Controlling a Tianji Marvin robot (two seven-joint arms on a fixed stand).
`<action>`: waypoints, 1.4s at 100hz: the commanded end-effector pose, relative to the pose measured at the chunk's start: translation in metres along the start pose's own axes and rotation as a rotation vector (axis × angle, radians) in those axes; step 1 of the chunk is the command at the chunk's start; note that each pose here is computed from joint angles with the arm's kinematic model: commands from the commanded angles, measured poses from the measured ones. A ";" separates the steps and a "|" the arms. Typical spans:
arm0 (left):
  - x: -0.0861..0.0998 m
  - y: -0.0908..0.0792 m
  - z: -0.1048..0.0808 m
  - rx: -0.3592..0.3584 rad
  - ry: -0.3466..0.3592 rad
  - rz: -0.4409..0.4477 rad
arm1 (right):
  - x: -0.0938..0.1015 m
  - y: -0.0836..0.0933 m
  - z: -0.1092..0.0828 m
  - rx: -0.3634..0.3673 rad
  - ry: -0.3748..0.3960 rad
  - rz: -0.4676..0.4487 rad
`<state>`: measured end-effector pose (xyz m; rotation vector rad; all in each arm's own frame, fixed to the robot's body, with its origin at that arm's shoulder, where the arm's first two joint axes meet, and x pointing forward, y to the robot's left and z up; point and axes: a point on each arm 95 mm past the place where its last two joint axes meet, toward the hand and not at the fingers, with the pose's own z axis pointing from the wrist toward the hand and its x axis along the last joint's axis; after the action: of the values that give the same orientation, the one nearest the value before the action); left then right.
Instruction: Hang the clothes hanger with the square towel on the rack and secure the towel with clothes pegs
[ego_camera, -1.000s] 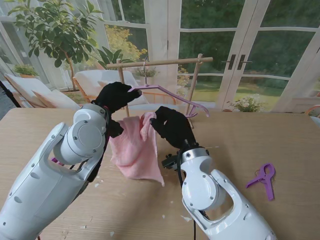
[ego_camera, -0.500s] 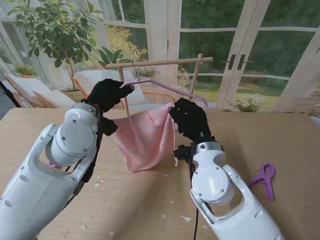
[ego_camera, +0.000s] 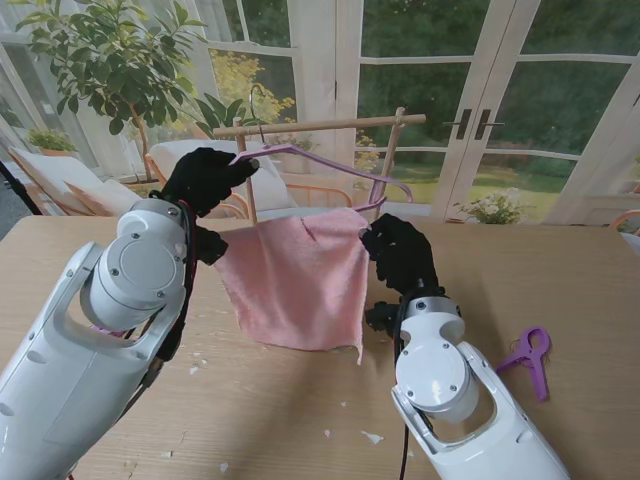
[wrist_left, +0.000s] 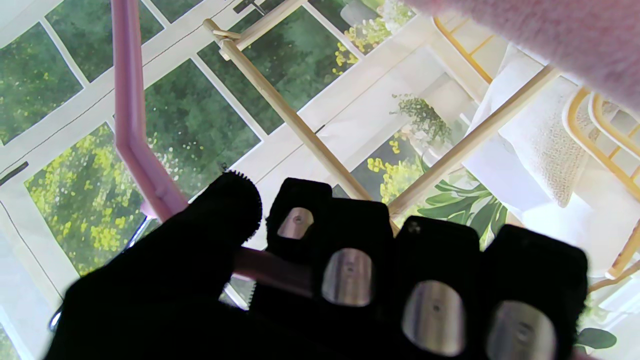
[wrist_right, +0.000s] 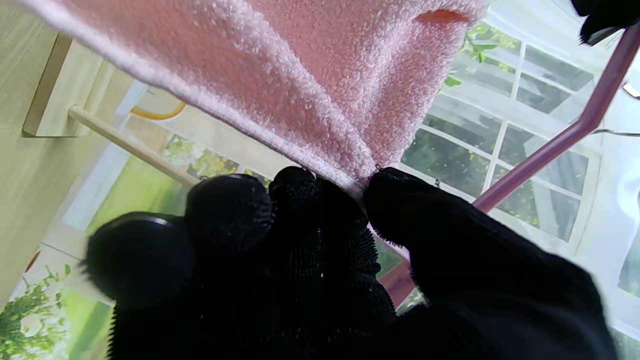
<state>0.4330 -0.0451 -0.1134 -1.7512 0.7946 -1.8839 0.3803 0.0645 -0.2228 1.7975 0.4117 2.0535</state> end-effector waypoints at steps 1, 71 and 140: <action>0.004 -0.003 -0.002 -0.009 0.016 0.003 | -0.004 -0.002 -0.001 0.012 -0.022 0.007; 0.005 -0.005 -0.002 -0.015 0.022 -0.005 | -0.012 0.002 0.004 -0.004 -0.026 -0.023; 0.009 -0.012 -0.003 -0.010 0.024 -0.002 | -0.036 0.008 0.001 0.028 -0.036 -0.158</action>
<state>0.4301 -0.0390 -0.1040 -1.7526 0.8013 -1.9032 0.3896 0.0403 -0.2503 1.7480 0.5403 1.9027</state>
